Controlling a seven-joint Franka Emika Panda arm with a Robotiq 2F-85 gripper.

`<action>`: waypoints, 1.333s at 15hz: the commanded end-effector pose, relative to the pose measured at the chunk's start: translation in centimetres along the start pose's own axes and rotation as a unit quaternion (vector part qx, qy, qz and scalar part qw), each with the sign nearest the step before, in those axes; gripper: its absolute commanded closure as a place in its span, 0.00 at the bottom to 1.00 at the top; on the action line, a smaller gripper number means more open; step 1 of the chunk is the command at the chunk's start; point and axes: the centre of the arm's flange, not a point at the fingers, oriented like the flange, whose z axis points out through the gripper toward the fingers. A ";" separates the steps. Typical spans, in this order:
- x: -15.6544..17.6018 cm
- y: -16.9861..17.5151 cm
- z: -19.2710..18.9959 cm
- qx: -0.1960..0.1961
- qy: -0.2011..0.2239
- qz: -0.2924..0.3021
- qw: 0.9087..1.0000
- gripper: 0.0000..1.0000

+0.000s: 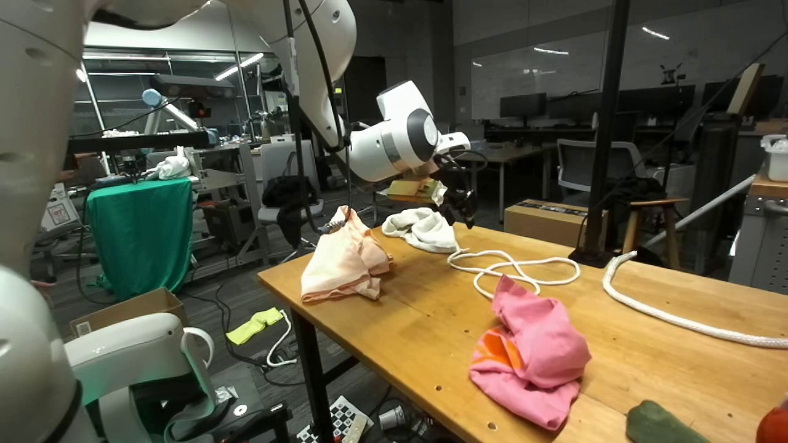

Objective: Spread and clothes on the table

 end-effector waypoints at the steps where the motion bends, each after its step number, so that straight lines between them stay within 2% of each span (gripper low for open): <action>1: 1.3 1.3 -1.3 -0.012 -0.054 -0.022 0.998 0.10; 2: 1.2 2.0 -1.6 -0.019 -0.081 -0.032 0.996 0.01; 5: 0.2 5.7 -3.1 -0.024 -0.183 -0.056 0.981 0.00; 9: -1.8 11.4 -6.2 -0.018 -0.306 -0.079 0.949 0.00; 11: -3.0 14.0 -8.4 -0.010 -0.341 -0.087 0.936 0.00; 14: -4.5 17.6 -12.0 0.004 -0.369 -0.100 0.924 0.00; 16: -5.4 19.6 -14.4 0.015 -0.374 -0.104 0.921 0.00; 18: -6.4 21.7 -16.8 0.028 -0.365 -0.107 0.924 0.00; 20: -7.4 23.9 -19.1 0.046 -0.343 -0.113 0.931 0.00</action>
